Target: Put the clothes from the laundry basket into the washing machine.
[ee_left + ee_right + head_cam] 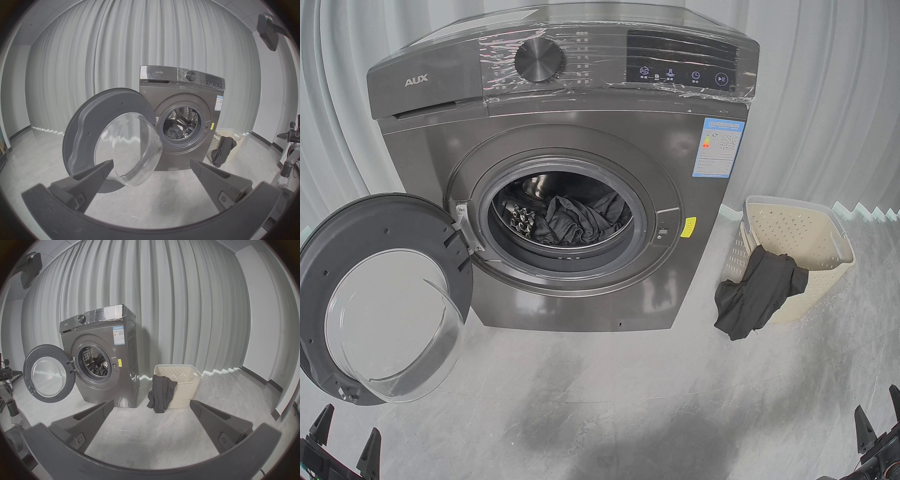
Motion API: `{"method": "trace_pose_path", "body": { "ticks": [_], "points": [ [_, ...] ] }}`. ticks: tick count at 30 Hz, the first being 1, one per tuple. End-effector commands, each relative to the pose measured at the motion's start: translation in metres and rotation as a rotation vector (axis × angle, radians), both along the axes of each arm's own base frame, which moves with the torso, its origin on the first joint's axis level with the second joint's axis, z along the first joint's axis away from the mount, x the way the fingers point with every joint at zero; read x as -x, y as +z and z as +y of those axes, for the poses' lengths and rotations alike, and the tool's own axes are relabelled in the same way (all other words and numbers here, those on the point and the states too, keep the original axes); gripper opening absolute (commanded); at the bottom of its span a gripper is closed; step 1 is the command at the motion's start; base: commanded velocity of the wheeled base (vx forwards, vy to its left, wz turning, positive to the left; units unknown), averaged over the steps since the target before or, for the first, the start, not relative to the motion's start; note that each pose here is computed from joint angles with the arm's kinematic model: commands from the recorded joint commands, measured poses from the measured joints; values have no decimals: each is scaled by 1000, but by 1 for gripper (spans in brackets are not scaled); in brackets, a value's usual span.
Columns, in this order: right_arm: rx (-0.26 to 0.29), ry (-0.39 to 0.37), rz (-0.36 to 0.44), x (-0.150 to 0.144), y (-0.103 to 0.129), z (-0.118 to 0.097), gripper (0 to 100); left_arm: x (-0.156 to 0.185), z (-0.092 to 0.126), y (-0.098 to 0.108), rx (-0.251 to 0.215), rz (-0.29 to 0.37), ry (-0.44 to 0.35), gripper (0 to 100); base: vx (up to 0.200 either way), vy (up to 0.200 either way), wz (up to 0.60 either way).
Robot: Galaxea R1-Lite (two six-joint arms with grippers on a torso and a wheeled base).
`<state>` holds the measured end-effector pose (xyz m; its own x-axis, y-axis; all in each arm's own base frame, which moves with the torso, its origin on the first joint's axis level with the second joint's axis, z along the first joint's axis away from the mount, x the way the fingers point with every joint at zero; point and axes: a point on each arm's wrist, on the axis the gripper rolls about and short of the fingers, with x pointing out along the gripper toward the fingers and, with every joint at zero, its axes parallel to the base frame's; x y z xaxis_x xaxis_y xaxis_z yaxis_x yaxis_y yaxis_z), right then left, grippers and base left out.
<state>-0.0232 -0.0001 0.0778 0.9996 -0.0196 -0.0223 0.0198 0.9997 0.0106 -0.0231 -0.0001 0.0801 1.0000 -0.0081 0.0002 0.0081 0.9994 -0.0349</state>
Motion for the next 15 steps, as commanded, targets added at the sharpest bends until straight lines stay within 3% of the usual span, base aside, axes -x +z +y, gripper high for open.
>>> {"method": "trace_pose_path", "body": {
  "ticks": [1,7,15],
  "points": [
    [0,-2,2,0,-2,0,100,0,0,-5,-6,3,2,100,0,0,0],
    [0,0,1,0,-2,0,100,0,0,-4,-16,2,0,100,0,0,0],
    [0,0,2,0,-2,0,100,0,0,-5,-7,3,2,100,0,-200,0]
  ]
}}
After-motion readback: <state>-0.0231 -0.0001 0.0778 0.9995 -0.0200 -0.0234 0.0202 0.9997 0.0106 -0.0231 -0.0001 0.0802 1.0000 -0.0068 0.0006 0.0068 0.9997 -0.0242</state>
